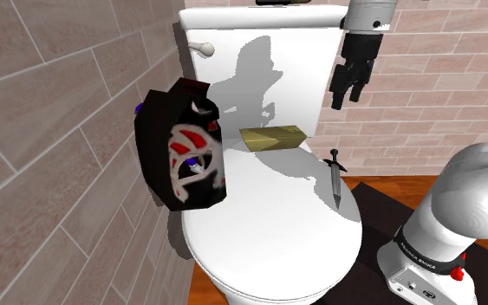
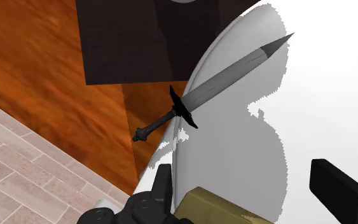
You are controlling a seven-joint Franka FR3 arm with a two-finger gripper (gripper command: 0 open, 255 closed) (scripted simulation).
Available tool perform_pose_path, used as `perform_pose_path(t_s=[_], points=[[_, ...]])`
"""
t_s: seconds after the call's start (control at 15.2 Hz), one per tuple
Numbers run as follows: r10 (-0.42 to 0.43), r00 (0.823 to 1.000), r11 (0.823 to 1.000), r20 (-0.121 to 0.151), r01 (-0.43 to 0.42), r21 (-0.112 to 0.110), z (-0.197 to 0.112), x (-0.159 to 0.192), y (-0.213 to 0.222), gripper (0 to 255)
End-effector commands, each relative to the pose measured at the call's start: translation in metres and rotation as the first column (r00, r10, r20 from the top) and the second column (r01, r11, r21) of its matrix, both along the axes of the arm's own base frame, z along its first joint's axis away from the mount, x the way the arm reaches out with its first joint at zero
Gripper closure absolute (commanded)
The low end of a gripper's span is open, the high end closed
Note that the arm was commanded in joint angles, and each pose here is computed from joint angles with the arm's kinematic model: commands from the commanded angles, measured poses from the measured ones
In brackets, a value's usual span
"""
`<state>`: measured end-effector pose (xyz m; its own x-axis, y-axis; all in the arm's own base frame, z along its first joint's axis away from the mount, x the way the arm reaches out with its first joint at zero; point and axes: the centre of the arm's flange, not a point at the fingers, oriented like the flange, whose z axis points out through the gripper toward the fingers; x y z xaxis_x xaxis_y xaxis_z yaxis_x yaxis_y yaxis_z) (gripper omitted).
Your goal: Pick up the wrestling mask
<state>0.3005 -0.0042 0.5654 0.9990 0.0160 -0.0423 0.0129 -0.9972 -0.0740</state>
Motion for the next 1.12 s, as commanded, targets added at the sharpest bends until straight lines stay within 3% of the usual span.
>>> perform_pose_path(t_s=[0.0, 1.06], points=[[0.0, 1.0, 1.0, 0.0, 0.0, 0.0, 0.0, 0.0, 0.0, 0], [0.007, 1.0, 0.999, -0.004, -0.006, 0.043, 0.017, 0.124, 0.164, 0]])
